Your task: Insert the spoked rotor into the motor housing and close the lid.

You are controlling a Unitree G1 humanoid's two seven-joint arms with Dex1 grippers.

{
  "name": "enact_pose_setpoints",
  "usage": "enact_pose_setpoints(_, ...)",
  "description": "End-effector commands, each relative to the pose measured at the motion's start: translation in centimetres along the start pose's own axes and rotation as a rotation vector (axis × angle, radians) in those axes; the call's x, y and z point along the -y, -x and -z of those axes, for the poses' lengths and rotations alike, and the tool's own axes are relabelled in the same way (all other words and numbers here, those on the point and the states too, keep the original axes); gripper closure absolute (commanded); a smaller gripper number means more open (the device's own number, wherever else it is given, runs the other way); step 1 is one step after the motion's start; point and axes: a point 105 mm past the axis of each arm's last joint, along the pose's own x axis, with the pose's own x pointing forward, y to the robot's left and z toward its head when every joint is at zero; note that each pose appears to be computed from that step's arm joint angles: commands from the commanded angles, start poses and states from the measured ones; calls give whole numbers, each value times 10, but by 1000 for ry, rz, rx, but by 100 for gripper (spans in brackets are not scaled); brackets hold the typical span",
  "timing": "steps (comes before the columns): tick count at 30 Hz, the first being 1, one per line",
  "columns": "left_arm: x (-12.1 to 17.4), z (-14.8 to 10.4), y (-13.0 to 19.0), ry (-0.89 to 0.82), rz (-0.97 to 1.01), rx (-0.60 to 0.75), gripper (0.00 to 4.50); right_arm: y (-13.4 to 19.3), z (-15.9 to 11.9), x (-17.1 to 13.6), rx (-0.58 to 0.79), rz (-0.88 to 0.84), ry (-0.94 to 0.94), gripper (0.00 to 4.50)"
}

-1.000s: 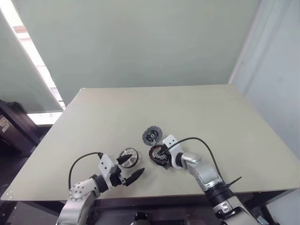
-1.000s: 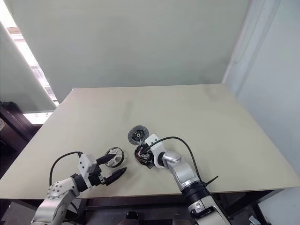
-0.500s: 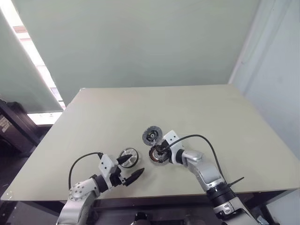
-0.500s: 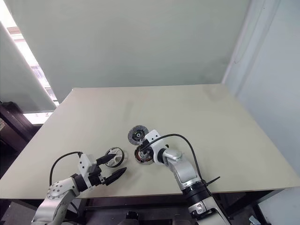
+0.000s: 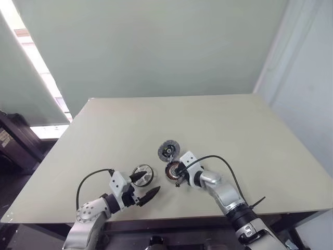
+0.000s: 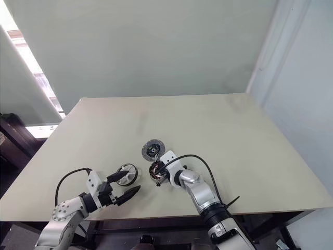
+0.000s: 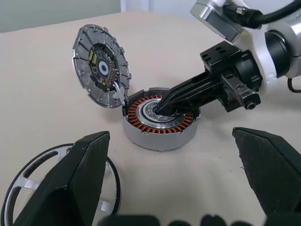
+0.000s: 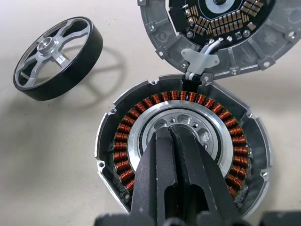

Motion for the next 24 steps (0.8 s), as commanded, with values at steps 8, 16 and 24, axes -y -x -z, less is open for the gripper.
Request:
enact_pose_setpoints(8,-4,-11,0,-46,-7,25,0,6,-25,7,87,7,13,445)
enact_pose_setpoints(16,-10,-10,18,249,-158,147,0,18,-48,2,178,-30,53,445)
enact_pose_setpoints(24,-13,21,48,630,-367,97,0,32,-50,2,199,-49,86,445)
